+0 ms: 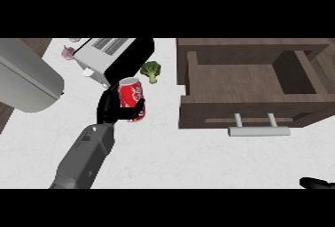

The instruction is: Pick up the can, place it into the drawer and close the drawer

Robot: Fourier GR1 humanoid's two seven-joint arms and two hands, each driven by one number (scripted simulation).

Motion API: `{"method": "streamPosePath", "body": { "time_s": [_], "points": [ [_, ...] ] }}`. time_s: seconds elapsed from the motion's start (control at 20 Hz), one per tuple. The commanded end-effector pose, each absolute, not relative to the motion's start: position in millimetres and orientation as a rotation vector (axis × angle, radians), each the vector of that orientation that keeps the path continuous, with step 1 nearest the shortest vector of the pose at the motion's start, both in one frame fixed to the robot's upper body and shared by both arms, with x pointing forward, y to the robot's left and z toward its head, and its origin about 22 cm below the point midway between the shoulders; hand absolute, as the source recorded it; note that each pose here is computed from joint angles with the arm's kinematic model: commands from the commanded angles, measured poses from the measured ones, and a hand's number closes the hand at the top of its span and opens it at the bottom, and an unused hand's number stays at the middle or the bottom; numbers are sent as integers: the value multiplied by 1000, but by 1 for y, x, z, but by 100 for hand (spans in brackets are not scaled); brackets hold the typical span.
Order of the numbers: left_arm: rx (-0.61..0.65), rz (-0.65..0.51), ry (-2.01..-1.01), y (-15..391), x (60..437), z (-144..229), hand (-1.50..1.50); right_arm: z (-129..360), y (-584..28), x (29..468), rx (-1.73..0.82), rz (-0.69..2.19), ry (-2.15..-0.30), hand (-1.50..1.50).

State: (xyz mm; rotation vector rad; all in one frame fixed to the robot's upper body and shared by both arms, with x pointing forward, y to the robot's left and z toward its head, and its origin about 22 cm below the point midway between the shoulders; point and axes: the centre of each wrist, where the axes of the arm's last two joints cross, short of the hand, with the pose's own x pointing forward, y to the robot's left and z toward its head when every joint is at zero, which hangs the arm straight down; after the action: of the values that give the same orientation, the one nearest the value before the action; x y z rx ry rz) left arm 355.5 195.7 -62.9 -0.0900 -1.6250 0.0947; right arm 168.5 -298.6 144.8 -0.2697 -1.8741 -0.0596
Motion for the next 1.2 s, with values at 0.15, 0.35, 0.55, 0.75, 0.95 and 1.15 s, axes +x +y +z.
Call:
{"method": "streamPosePath", "body": {
  "time_s": [0.15,0.35,0.55,0.75,0.95,1.15],
  "points": [
    [-103,-24,-1684,183,388,3,150,164,-292,153,-280,-35,-1867,-150],
    [-147,-63,-1696,135,386,34,150,152,-306,163,-301,-45,-1876,-150],
    [-187,-68,-1706,114,407,103,150,149,-310,170,-302,-56,-1872,-150],
    [-173,-84,-1728,72,405,151,150,151,-296,166,-288,-66,-1874,-150],
    [-165,-121,-1715,58,406,181,150,152,-296,177,-284,-45,-1870,-150],
    [-137,-156,-1722,45,414,201,150,158,-298,171,-290,-53,-1878,-150]
  ]
}}
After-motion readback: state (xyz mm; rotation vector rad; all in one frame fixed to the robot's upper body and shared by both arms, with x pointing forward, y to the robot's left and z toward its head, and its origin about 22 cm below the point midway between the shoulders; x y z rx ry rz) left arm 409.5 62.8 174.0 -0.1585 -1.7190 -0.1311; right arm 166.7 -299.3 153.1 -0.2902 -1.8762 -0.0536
